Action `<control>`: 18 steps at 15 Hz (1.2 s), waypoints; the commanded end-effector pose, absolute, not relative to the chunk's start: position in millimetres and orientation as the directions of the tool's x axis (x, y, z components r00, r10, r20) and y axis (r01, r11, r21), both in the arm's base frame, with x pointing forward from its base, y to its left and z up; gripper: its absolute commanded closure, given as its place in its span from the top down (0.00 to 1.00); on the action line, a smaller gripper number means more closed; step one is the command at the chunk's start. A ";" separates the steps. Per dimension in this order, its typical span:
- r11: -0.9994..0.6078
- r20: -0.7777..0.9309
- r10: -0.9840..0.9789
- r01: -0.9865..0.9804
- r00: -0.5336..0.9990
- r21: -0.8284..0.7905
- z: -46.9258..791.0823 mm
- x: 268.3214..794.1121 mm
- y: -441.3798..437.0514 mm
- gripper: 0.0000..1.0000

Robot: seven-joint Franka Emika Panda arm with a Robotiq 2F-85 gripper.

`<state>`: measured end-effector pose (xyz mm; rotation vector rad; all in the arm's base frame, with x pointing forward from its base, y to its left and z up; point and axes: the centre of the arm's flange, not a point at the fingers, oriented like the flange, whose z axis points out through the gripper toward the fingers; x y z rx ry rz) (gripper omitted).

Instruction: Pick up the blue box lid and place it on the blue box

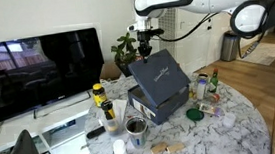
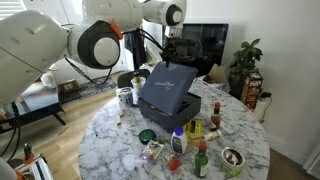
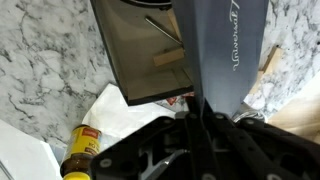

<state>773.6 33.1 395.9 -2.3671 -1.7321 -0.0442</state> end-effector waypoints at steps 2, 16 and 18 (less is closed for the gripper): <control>-0.291 0.174 0.936 0.951 0.305 -0.104 397.0 813.1 33.3 0.33; -0.394 0.218 0.900 0.918 0.376 0.043 410.4 812.1 25.5 1.00; -0.451 0.203 0.877 0.892 0.436 0.033 416.4 797.7 24.5 1.00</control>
